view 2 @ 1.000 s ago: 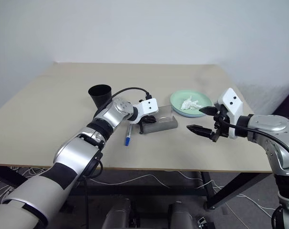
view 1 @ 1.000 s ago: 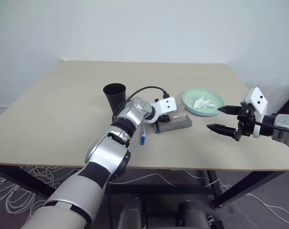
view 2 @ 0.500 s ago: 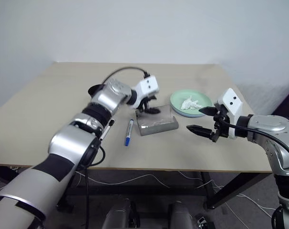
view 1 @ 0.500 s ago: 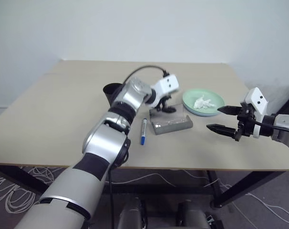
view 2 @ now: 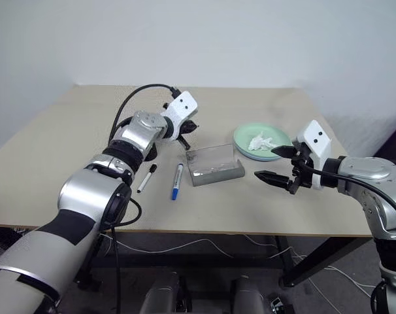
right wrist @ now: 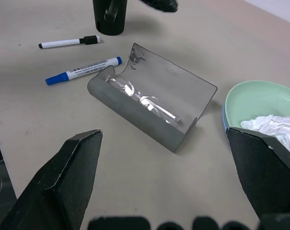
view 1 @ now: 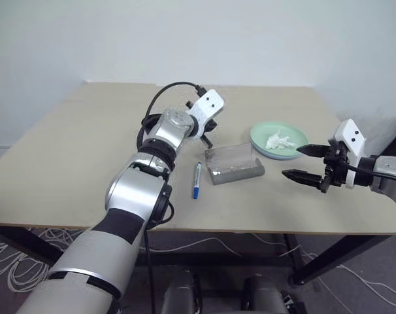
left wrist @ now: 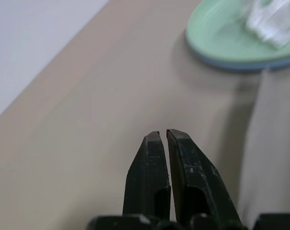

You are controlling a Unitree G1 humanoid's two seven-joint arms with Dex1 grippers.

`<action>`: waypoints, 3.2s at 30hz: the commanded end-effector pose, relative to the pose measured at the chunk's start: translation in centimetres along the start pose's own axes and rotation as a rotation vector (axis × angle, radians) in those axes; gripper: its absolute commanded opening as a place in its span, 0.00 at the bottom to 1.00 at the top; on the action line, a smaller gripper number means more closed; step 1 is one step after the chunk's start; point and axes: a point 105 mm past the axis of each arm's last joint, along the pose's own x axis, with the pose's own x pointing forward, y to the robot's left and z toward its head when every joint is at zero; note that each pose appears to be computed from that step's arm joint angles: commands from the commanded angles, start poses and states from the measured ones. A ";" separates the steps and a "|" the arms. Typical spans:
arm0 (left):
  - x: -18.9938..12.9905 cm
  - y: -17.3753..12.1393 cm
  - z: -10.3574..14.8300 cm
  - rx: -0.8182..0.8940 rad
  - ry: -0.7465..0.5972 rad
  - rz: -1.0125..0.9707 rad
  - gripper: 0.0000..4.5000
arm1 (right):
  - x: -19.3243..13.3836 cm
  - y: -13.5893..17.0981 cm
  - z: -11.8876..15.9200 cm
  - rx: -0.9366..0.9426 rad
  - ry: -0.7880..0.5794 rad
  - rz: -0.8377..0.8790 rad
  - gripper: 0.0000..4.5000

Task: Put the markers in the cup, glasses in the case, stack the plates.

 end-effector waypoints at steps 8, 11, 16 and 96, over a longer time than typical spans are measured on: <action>0.9 -2.9 -2.2 0.131 0.059 -0.093 0.08 | -0.3 -0.2 2.0 -0.040 -0.053 -0.023 1.00; 0.9 -3.5 -1.8 0.156 0.046 -0.156 0.08 | -0.3 -0.2 1.9 -0.037 -0.051 -0.024 1.00; 0.2 -4.2 -1.7 0.213 0.042 -0.275 0.08 | -0.2 0.0 1.7 -0.032 -0.047 -0.021 1.00; -5.4 -7.2 -6.2 -0.564 0.635 0.074 0.83 | 3.6 0.6 1.7 -0.042 -0.034 0.127 1.00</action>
